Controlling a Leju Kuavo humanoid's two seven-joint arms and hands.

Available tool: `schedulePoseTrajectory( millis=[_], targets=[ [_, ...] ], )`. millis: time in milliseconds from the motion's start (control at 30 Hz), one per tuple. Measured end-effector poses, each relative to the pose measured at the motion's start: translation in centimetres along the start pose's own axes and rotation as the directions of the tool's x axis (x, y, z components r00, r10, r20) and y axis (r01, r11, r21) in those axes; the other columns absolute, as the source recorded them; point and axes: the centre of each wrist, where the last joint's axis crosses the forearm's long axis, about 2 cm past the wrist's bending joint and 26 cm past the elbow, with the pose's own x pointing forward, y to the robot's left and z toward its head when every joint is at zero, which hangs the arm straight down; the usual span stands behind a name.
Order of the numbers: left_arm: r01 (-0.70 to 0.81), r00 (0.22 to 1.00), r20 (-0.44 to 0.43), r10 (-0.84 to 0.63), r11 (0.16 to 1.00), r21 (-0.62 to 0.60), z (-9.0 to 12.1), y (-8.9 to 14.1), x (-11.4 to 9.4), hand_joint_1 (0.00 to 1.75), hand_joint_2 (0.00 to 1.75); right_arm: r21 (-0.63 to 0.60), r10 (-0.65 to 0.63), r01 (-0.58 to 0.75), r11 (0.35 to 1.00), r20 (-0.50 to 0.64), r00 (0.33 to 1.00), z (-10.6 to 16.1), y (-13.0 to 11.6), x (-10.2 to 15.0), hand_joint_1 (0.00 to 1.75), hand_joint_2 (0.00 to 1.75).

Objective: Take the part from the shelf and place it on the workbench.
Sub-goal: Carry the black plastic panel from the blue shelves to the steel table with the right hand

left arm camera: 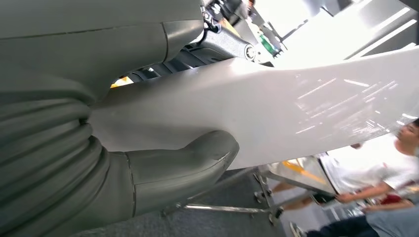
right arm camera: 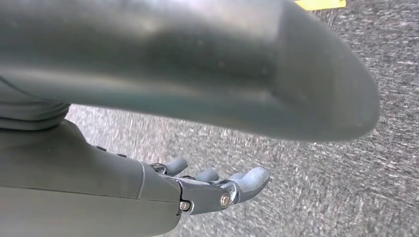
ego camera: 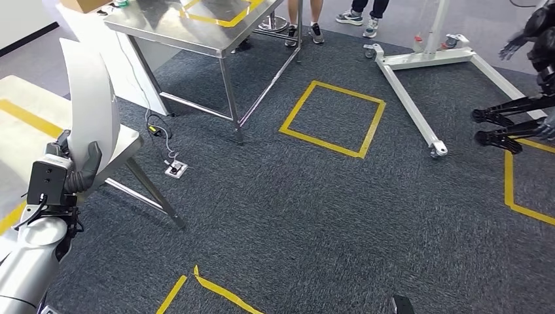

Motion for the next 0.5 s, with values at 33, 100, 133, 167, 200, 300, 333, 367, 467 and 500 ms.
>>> schedulePoseTrajectory(
  millis=[33, 100, 133, 167, 200, 300, 333, 367, 467, 500],
  targets=[
    [-0.001, 1.0, -0.003, 0.001, 1.0, 0.0, 0.08, -0.02, -0.04, 1.75, 1.75, 0.0, 0.0, 0.0, 1.0, 0.0, 1.0, 0.0, 0.0, 0.01, 0.0, 0.0],
    [-0.001, 1.0, -0.005, 0.001, 1.0, 0.001, 0.12, -0.02, -0.07, 1.75, 1.75, -0.001, 0.0, 0.0, 1.0, 0.001, 1.0, 0.0, 0.0, 0.06, 0.0, 0.0],
    [-0.001, 1.0, -0.004, 0.001, 1.0, 0.002, 0.08, -0.01, -0.06, 1.75, 1.75, -0.001, 0.0, 0.0, 1.0, 0.001, 1.0, 0.0, 0.0, 0.08, 0.0, 0.0],
    [-0.002, 1.0, -0.002, 0.002, 1.0, 0.002, 0.04, -0.03, -0.02, 1.75, 1.75, 0.0, -0.001, 0.001, 1.0, 0.002, 1.0, 0.0, 0.01, 0.09, 0.0, 0.0],
    [-0.003, 1.0, -0.001, 0.003, 1.0, 0.003, 0.01, -0.02, 0.0, 1.75, 1.75, -0.001, -0.002, 0.002, 1.0, 0.002, 1.0, 0.0, 0.01, 0.11, 0.0, 0.0],
    [-0.002, 1.0, -0.002, 0.002, 1.0, 0.003, 0.11, 0.02, -0.04, 1.75, 1.75, 0.0, -0.003, 0.003, 1.0, 0.004, 1.0, 0.0, 0.03, 0.21, 0.0, 0.0],
    [-0.002, 1.0, -0.001, 0.002, 1.0, 0.003, 0.1, 0.04, -0.03, 1.75, 1.75, 0.0, -0.003, 0.003, 1.0, 0.005, 1.0, 0.0, 0.04, 0.25, 0.0, 0.0],
    [-0.002, 1.0, 0.001, 0.002, 1.0, 0.004, 0.05, 0.01, 0.01, 1.75, 1.75, 0.0, -0.003, 0.003, 1.0, 0.005, 1.0, 0.0, 0.05, 0.28, 0.0, 0.0],
    [-0.01, 1.0, 0.002, 0.01, 1.0, 0.004, 0.02, -0.32, 0.14, 1.75, 1.75, -0.002, -0.003, 0.003, 1.0, 0.0, 1.0, 0.0, -0.05, 0.04, 0.0, 0.0],
    [-0.012, 1.0, 0.0, 0.012, 1.0, 0.002, 0.15, -0.44, 0.13, 1.75, 1.75, -0.003, -0.003, 0.003, 1.0, -0.002, 1.0, 0.0, -0.1, -0.05, 0.0, 0.0]
  ],
)
